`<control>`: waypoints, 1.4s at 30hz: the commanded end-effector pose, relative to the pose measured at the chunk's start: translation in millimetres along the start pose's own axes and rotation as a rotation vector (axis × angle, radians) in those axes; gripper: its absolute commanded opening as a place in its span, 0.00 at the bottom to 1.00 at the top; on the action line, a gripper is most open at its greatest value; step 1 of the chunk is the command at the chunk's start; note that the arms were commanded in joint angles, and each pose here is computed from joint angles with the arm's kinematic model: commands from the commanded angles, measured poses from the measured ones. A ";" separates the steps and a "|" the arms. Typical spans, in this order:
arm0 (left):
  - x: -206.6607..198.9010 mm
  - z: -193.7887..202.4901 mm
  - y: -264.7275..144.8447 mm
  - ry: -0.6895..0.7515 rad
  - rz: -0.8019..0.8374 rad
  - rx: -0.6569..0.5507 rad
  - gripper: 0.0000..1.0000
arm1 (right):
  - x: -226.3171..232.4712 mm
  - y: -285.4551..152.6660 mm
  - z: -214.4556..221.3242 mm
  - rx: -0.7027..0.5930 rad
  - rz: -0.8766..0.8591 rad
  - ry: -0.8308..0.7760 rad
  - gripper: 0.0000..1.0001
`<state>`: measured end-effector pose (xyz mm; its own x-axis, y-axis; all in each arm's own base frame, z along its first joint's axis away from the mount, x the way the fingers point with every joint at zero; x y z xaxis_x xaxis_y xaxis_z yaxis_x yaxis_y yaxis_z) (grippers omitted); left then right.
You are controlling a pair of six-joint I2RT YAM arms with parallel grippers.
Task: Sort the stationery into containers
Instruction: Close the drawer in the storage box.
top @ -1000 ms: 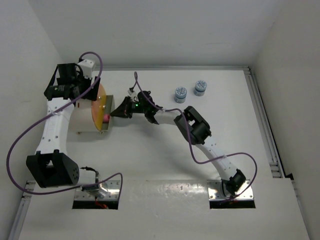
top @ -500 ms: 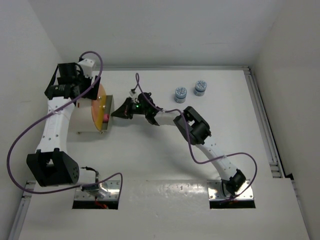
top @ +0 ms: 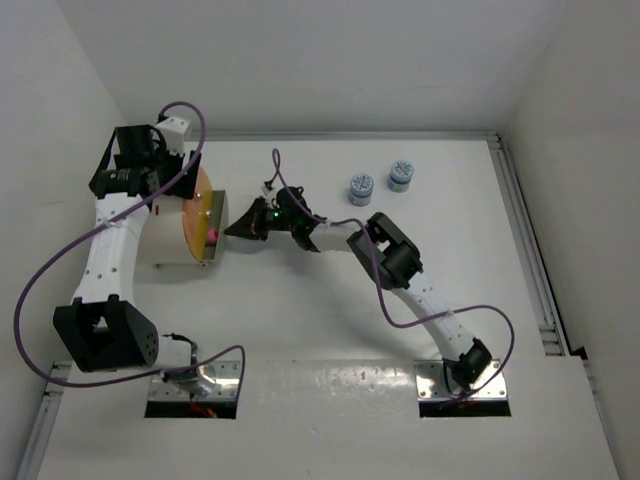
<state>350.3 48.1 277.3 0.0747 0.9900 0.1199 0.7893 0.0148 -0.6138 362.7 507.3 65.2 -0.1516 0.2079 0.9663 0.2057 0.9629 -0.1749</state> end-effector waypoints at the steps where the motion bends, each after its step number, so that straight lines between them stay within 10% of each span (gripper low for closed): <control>1: -11.0 67.4 11.4 -0.080 0.062 0.288 0.84 | 39.6 7.0 -8.2 -0.032 -0.097 -0.057 0.00; 42: -5.1 87.0 20.3 -0.105 0.071 0.328 0.84 | 30.5 53.7 19.4 -0.025 -0.110 -0.117 0.09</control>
<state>363.8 61.2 271.0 0.0681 0.9883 0.1365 0.8166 0.0233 -0.5768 359.8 561.0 67.0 -0.2244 0.1659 0.9603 0.2143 0.9697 -0.1174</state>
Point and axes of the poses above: each gripper's point midway between its finger pads, its own y axis out along the fingers, its own x axis along the line the jaws close on, z = x × y, the point moved 4 cm from there along -y, back along the fingers, and after that the axes turned 7 degrees about -y, right-handed, at the moved point
